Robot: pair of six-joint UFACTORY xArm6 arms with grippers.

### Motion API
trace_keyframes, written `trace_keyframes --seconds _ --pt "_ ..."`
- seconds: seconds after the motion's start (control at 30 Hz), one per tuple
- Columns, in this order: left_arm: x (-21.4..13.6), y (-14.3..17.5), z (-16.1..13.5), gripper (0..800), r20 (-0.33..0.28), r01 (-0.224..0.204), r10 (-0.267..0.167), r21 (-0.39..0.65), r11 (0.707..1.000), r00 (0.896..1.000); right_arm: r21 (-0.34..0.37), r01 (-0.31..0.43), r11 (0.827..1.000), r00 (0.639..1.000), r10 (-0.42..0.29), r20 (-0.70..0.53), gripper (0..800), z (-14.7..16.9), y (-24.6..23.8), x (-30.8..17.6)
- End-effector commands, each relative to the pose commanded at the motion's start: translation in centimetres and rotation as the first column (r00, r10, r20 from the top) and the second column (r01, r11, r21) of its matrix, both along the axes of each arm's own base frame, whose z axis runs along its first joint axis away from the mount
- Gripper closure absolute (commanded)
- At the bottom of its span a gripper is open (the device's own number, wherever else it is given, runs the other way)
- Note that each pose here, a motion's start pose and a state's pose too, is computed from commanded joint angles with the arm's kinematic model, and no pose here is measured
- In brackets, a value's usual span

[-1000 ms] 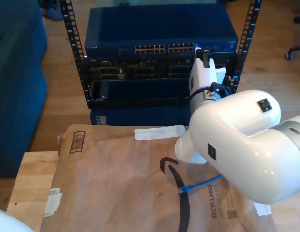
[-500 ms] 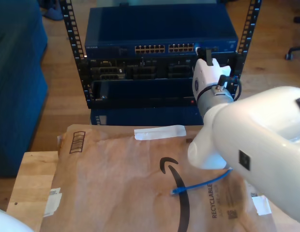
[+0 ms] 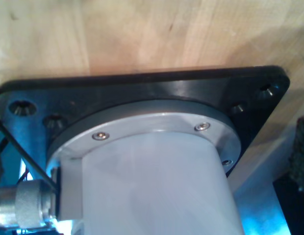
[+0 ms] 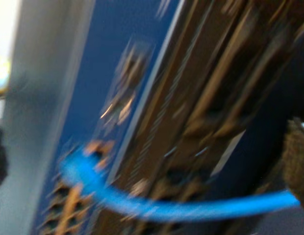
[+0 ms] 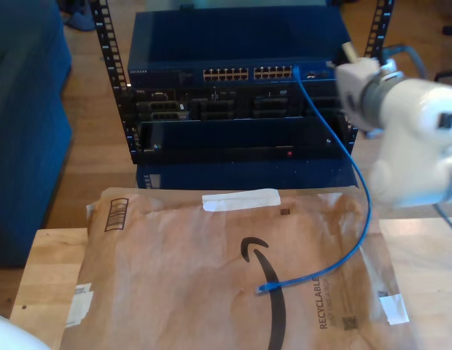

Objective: Grab the cable and plug it in

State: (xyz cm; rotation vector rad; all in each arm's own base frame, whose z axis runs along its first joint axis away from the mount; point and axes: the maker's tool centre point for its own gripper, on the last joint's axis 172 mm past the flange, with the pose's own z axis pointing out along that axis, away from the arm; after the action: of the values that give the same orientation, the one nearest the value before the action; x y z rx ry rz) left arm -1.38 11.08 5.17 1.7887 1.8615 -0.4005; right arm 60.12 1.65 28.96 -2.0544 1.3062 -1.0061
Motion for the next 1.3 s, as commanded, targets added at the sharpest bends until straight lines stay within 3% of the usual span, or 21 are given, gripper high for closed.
trace_keyframes --seconds 0.17,0.3,0.4,0.57,0.7,0.83,1.1,1.23,1.3 --pt "0.0 0.0 0.0 1 0.000 0.000 0.000 0.000 1.000 1.000 -0.094 0.062 0.994 0.990 -0.073 -0.118 2 1.7 -8.8 -4.1" --pt "0.0 0.0 0.0 1 0.000 0.000 0.000 0.000 1.000 1.000 -0.152 0.129 0.980 0.949 -0.166 -0.269 2 1.0 -17.2 -10.2" --pt "0.0 0.0 0.0 1 0.000 0.000 0.000 0.000 1.000 1.000 -0.215 0.102 0.971 0.889 -0.186 -0.418 2 -1.0 -21.5 -16.4" --pt "0.0 0.0 0.0 1 0.000 0.000 0.000 0.000 1.000 1.000 -0.251 0.074 0.965 0.748 -0.220 -0.626 2 -6.1 -27.5 -29.9" --pt "0.0 0.0 0.0 1 0.000 0.000 0.000 0.000 1.000 1.000 -0.204 0.030 0.978 0.644 -0.175 -0.744 2 -8.6 -28.9 -38.8" --pt "0.0 0.0 0.0 1 0.000 0.000 0.000 0.000 1.000 1.000 -0.135 0.006 0.991 0.580 -0.114 -0.806 2 -10.5 -28.8 -45.4" --pt "0.0 0.0 0.0 1 0.000 0.000 0.000 0.000 1.000 1.000 -0.021 0.127 0.992 0.524 -0.085 -0.848 2 -15.7 -27.1 -54.5" --pt "0.0 0.0 0.0 1 0.000 0.000 0.000 0.000 1.000 1.000 0.019 0.256 0.966 0.503 -0.117 -0.856 2 -18.1 -25.9 -58.2" --pt "0.0 0.0 0.0 1 0.000 0.000 0.000 0.000 1.000 1.000 0.039 0.274 0.961 0.499 -0.108 -0.860 1 -19.0 -24.9 -58.8"
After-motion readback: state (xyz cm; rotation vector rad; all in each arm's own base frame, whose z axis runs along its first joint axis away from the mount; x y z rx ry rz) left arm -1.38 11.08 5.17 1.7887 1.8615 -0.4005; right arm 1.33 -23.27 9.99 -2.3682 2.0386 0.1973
